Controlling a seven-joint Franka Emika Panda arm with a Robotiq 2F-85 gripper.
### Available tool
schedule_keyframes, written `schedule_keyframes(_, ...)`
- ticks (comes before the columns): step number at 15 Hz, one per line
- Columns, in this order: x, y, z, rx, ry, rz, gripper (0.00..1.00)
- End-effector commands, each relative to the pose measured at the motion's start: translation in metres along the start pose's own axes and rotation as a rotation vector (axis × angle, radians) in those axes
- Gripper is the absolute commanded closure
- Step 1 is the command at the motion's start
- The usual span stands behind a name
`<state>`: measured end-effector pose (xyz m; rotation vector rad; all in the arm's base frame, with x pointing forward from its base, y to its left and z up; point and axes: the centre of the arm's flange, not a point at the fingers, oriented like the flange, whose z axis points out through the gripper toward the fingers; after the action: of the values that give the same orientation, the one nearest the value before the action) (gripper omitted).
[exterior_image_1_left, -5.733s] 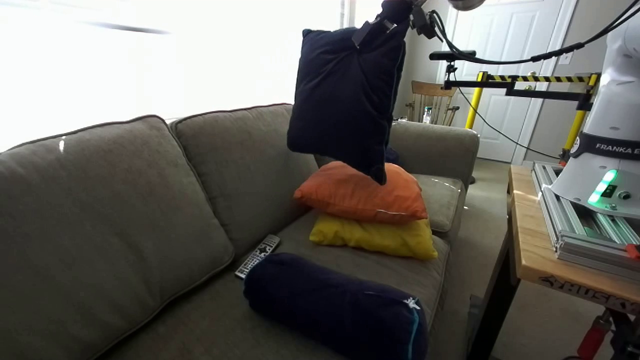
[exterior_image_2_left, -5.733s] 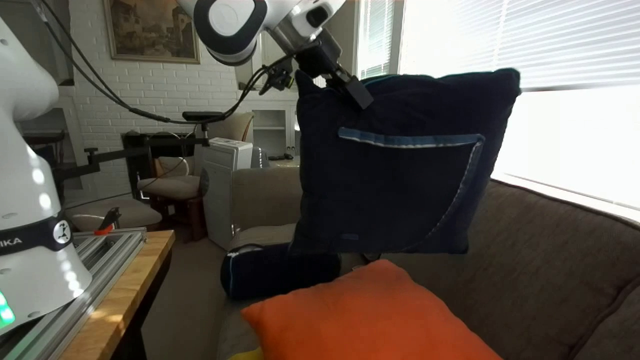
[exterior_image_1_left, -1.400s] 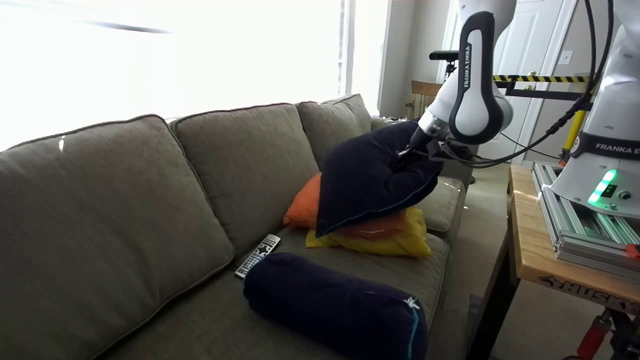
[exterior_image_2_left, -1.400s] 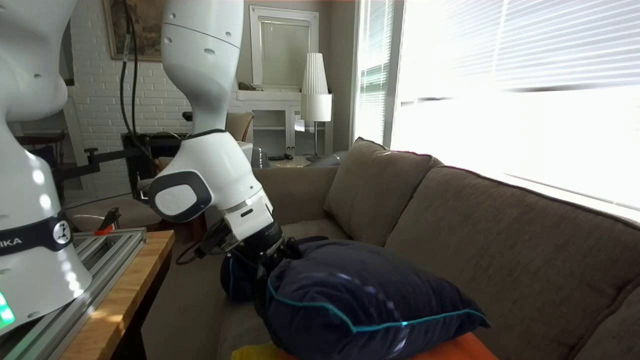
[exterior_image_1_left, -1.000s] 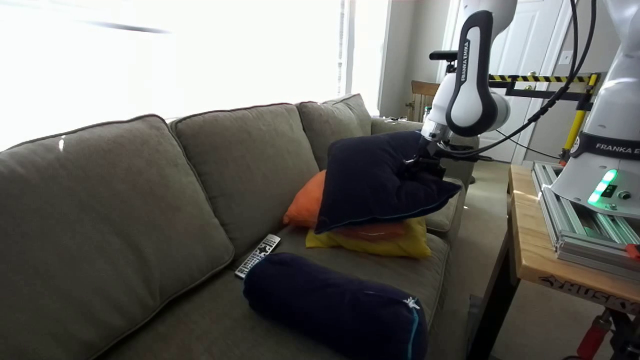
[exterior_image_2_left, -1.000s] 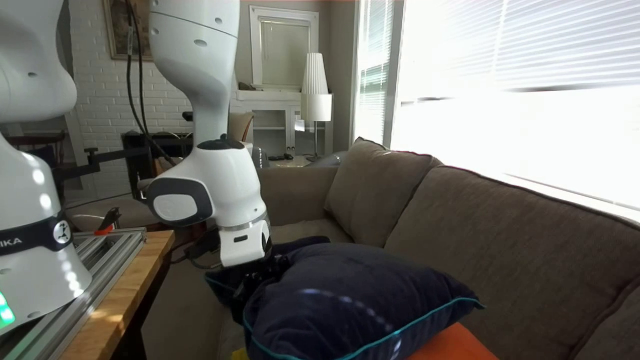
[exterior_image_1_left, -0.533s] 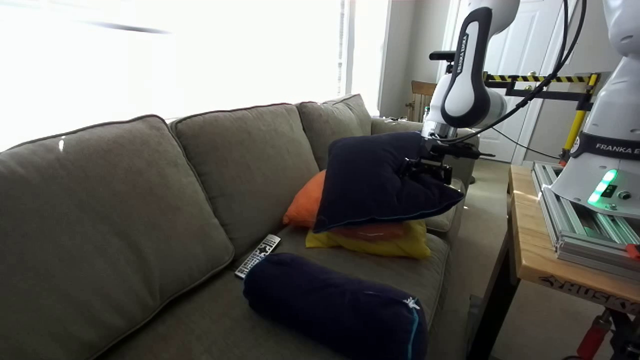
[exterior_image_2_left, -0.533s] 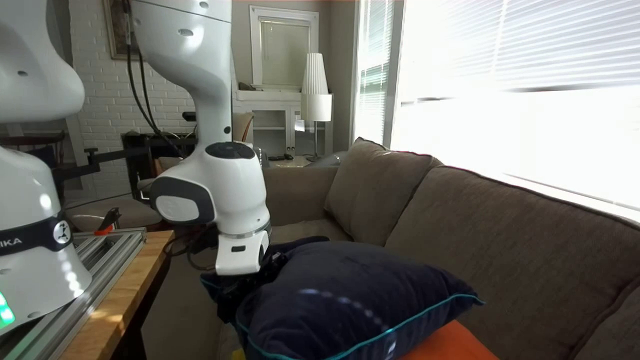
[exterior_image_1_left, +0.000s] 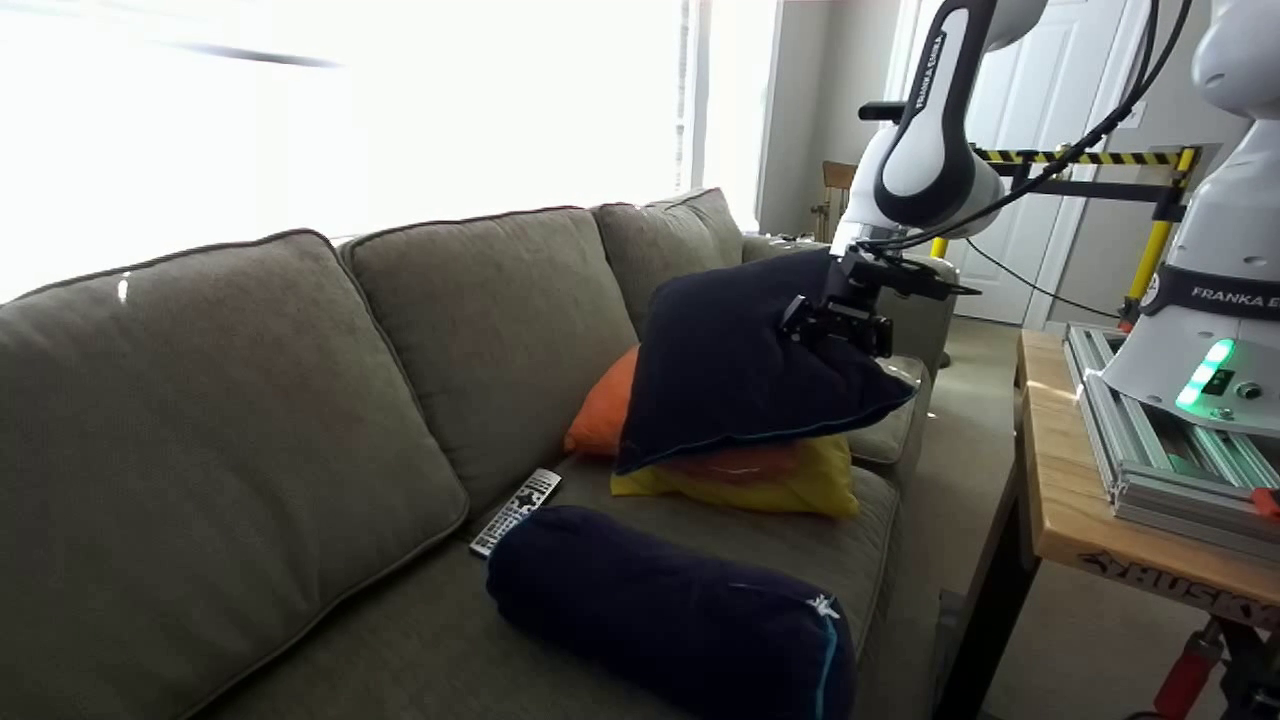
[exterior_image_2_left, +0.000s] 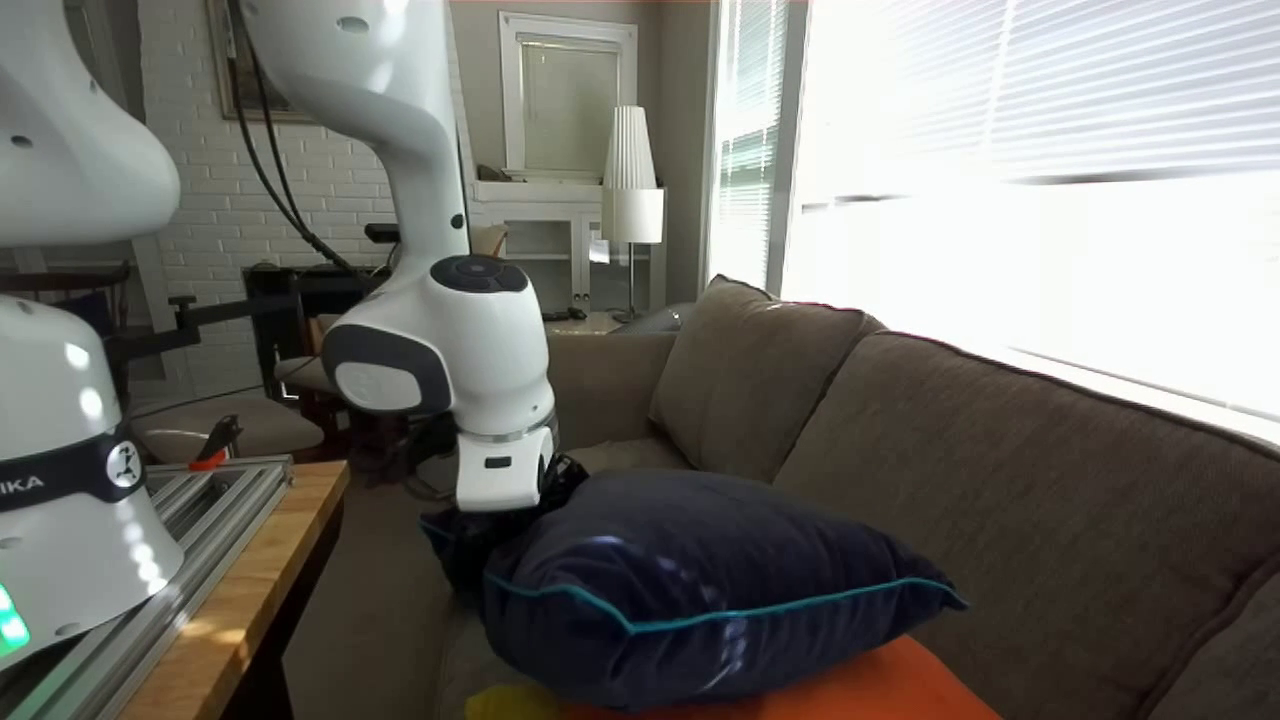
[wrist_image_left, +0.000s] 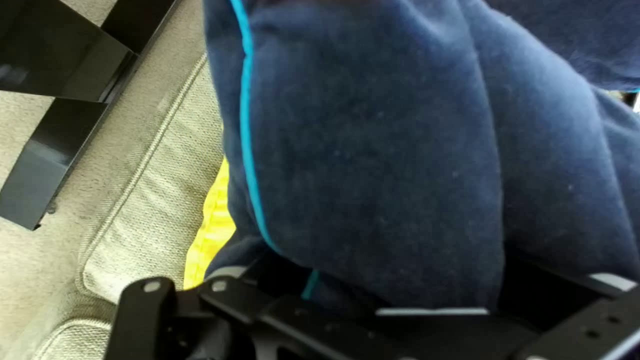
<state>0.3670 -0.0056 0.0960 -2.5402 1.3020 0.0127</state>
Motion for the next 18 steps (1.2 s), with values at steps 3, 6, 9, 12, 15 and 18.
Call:
schedule_keyframes(3, 0.004, -0.020, -0.019, 0.022, -0.031, 0.009, 0.00)
schedule_keyframes(6, 0.012, -0.014, -0.026, 0.009, -0.013, 0.044, 0.00)
schedule_keyframes(9, 0.024, -0.004, -0.041, -0.002, 0.031, 0.084, 0.00)
schedule_keyframes(12, 0.034, -0.001, -0.063, 0.005, 0.075, 0.105, 0.00)
schedule_keyframes(15, 0.039, -0.002, -0.085, 0.019, 0.102, 0.104, 0.00)
schedule_keyframes(18, 0.042, -0.006, -0.104, 0.039, 0.142, 0.099, 0.00)
